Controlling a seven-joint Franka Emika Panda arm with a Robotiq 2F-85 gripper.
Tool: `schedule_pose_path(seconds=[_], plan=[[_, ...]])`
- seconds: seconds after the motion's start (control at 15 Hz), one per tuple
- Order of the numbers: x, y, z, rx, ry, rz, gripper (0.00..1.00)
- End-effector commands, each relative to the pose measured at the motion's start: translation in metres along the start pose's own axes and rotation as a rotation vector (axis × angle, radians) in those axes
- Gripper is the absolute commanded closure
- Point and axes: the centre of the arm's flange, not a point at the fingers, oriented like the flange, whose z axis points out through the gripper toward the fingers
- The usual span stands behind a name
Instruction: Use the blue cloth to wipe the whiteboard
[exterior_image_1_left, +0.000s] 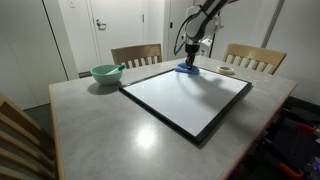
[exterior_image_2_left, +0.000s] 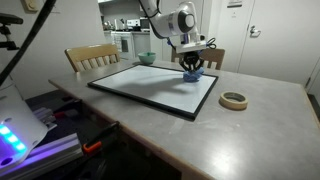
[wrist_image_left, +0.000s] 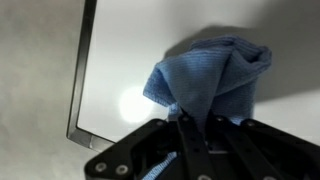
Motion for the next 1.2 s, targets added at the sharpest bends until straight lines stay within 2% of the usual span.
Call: schedule_pose_path(seconds=[0.0,0.27,0.53,1.13], plan=[[-0.010,0.028,0.017,-0.046,-0.043,-0.004,0.97],[-0.018,0.040,0.024,-0.057,-0.052,0.001,0.97],[-0.019,0.031,0.027,-0.023,-0.037,0.004,0.97],[-0.041,0.024,0.014,-0.024,-0.050,0.064,0.97]])
